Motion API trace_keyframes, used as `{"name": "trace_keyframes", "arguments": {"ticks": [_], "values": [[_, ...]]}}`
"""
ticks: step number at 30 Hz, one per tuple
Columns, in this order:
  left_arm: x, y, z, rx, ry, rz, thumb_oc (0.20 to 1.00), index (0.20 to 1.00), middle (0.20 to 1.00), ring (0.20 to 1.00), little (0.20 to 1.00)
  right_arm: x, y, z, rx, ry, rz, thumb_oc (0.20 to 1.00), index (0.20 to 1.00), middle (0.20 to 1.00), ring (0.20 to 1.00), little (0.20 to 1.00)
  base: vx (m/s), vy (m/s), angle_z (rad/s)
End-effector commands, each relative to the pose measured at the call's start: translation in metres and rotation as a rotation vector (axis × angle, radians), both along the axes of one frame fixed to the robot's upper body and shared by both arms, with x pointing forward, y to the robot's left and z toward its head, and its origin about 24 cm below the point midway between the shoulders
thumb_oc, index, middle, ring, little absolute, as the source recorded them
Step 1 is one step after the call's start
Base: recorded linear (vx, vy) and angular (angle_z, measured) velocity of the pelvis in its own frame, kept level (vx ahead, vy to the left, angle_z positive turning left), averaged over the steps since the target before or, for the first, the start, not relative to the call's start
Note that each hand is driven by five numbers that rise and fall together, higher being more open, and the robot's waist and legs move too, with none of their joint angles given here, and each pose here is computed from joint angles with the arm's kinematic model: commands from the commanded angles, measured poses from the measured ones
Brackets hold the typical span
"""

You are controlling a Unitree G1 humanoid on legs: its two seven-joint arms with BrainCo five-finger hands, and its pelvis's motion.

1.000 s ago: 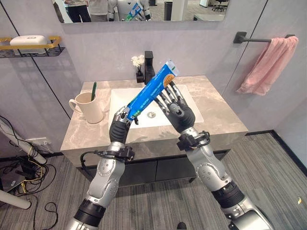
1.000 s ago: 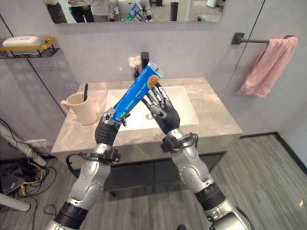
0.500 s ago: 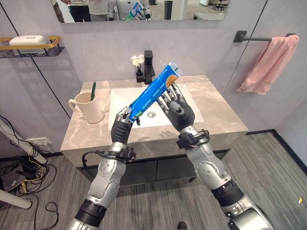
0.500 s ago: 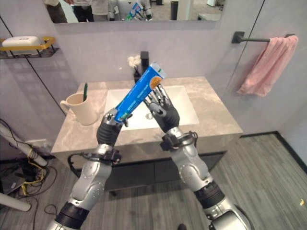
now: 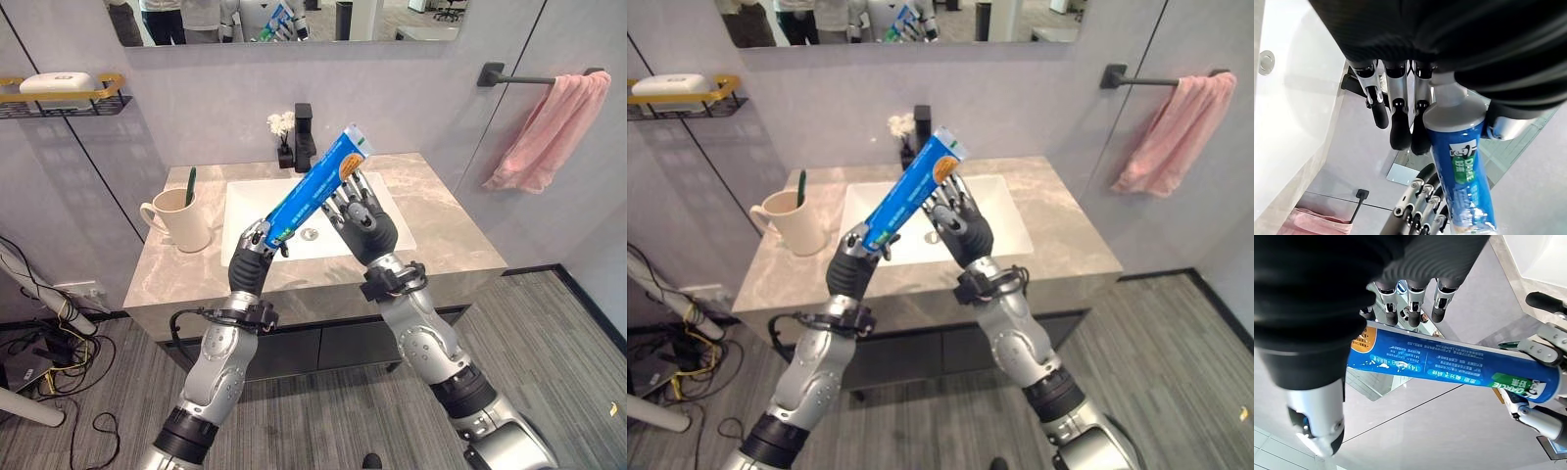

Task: Put brush and paste in cup on sink, flatten towel.

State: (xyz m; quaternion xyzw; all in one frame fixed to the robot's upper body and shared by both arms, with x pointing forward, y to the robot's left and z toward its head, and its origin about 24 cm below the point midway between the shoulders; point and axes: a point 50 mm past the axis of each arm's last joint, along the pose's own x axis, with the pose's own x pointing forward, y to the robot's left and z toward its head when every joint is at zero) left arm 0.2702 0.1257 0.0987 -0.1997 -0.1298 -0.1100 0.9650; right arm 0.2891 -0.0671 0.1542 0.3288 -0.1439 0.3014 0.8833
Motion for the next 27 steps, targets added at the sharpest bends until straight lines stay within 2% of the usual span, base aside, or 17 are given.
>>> {"name": "trace_keyframes", "arguments": {"ticks": [1, 13, 23, 24, 25, 26, 27], "values": [[0.0079, -0.0088, 0.0313, -0.005, -0.151, -0.068, 0.200, 0.200, 0.200, 0.200, 0.200, 0.0096, 0.0099, 0.0408, 0.097, -0.131, 0.014, 1.000, 1.000, 1.000, 1.000, 1.000, 0.00, 0.000, 0.00], [0.0080, -0.0146, 0.0320, -0.003, -0.149, -0.116, 0.200, 0.200, 0.200, 0.200, 0.200, 0.0140, 0.0115, 0.0383, 0.171, -0.077, 0.035, 1.000, 1.000, 1.000, 1.000, 1.000, 0.00, 0.000, 0.00], [0.0068, -0.0132, 0.0308, -0.002, -0.146, -0.113, 0.200, 0.200, 0.200, 0.200, 0.200, 0.0129, 0.0102, 0.0383, 0.153, -0.086, 0.027, 1.000, 1.000, 1.000, 1.000, 1.000, 0.00, 0.000, 0.00], [0.0067, -0.0121, 0.0312, 0.001, -0.148, -0.106, 0.200, 0.200, 0.200, 0.200, 0.200, 0.0126, 0.0098, 0.0388, 0.153, -0.090, 0.024, 0.573, 0.573, 0.573, 0.573, 0.573, 0.00, 0.000, 0.00], [0.0067, -0.0110, 0.0308, -0.001, -0.147, -0.100, 0.200, 0.200, 0.200, 0.200, 0.200, 0.0120, 0.0089, 0.0384, 0.149, -0.092, 0.020, 0.404, 0.404, 0.404, 0.404, 0.404, 0.00, 0.000, 0.00], [0.0064, -0.0108, 0.0305, -0.001, -0.145, -0.097, 0.200, 0.200, 0.200, 0.200, 0.200, 0.0120, 0.0086, 0.0383, 0.149, -0.091, 0.018, 0.285, 0.285, 0.285, 0.285, 0.285, 0.00, 0.000, 0.00], [0.0063, -0.0109, 0.0304, -0.002, -0.145, -0.098, 0.200, 0.200, 0.200, 0.200, 0.200, 0.0119, 0.0083, 0.0383, 0.148, -0.093, 0.016, 0.200, 0.200, 0.200, 0.200, 0.200, 0.00, 0.000, 0.00]]}}
